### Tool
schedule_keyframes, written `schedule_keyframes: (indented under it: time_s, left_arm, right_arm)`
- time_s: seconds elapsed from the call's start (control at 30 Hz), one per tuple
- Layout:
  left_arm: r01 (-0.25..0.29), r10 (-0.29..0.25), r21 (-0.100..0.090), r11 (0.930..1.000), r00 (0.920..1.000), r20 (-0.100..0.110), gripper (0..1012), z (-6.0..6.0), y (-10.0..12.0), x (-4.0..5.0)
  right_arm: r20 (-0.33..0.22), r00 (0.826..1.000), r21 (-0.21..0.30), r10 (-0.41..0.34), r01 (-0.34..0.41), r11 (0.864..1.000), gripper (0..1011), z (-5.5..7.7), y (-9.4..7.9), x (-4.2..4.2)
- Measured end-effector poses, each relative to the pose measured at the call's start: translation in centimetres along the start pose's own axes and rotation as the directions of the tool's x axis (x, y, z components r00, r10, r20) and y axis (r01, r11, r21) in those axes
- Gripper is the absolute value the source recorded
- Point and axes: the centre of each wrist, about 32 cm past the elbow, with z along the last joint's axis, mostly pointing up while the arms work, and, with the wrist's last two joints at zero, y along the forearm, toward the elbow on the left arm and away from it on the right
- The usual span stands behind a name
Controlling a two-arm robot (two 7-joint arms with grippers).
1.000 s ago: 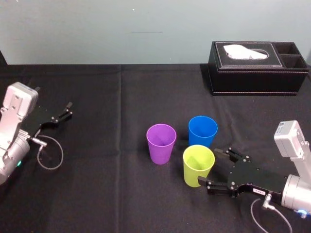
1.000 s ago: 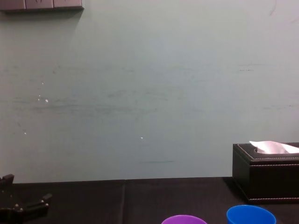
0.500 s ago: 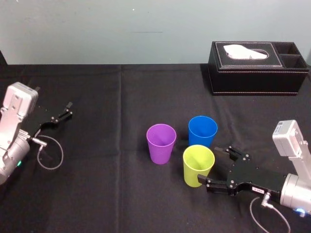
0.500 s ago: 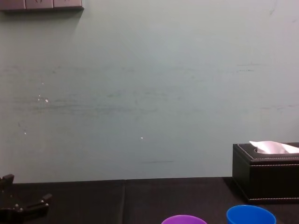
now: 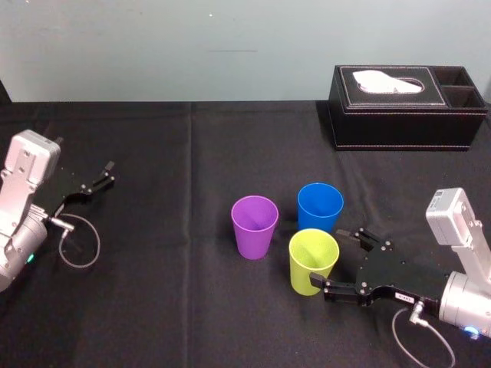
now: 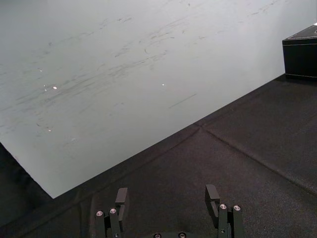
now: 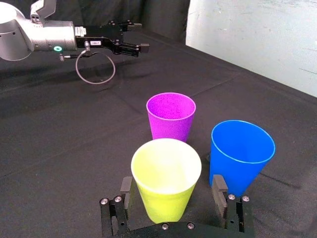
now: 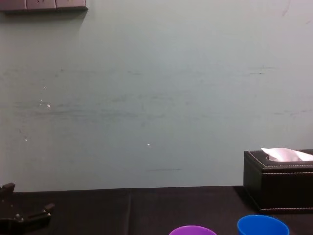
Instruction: Stack the three plastic cups sequentially using one hand.
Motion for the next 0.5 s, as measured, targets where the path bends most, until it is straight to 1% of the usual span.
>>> schedule_keyframes:
  time_s: [0.5]
  left_arm:
    - [0.0,0.0,0.0,1.0,1.0,0.0,1011,0.0,0.0,0.0]
  right_arm:
    - [0.006,1.0,0.008,0.006,-0.006,1.0,1003,-0.14,0.7,0.09]
